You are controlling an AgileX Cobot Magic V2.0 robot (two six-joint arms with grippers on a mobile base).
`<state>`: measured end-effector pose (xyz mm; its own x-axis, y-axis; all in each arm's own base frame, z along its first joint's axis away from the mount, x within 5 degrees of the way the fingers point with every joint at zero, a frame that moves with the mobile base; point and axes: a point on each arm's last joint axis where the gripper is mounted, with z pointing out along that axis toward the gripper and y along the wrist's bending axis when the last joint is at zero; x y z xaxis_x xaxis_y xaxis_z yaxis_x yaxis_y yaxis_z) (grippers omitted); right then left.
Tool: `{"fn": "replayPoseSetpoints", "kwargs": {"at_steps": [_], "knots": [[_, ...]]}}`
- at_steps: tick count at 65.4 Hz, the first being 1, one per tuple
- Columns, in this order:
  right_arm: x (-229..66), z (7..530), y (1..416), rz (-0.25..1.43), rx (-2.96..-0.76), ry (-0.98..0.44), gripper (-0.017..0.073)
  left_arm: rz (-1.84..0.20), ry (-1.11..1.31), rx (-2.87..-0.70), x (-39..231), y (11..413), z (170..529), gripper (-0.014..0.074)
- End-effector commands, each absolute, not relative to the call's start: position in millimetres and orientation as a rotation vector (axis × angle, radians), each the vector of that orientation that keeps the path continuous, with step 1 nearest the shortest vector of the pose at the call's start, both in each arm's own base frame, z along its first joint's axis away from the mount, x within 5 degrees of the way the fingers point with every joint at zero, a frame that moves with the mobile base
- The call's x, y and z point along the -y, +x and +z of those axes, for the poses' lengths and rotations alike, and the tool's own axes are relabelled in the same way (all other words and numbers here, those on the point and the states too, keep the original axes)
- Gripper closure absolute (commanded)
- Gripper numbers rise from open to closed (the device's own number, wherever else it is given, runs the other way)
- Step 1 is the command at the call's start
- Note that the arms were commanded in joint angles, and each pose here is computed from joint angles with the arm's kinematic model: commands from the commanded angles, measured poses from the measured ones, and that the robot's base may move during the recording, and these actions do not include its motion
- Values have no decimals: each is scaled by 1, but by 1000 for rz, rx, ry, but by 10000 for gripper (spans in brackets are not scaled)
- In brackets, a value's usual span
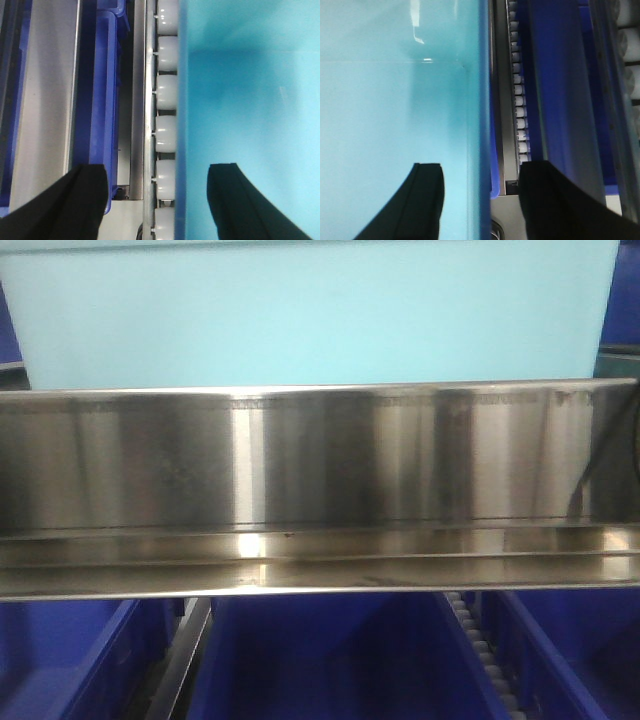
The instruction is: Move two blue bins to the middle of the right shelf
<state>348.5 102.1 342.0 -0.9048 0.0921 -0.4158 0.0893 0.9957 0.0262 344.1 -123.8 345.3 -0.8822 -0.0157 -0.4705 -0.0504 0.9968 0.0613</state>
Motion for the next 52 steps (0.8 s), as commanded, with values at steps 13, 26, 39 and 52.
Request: {"fn": "replayPoseSetpoints", "kwargs": {"at_steps": [13,26,39,52], "knots": [[-102,346,348,9,-2691,127,317,77,-50,-2642,126,344,347,244],[-102,347,349,11,-2687,126,317,77,-48,-2643,126,344,347,244],[-102,347,349,12,-2685,126,317,77,-48,-2643,126,344,347,244],[-102,347,349,14,-2686,126,317,65,-51,-2647,127,343,347,244]]}}
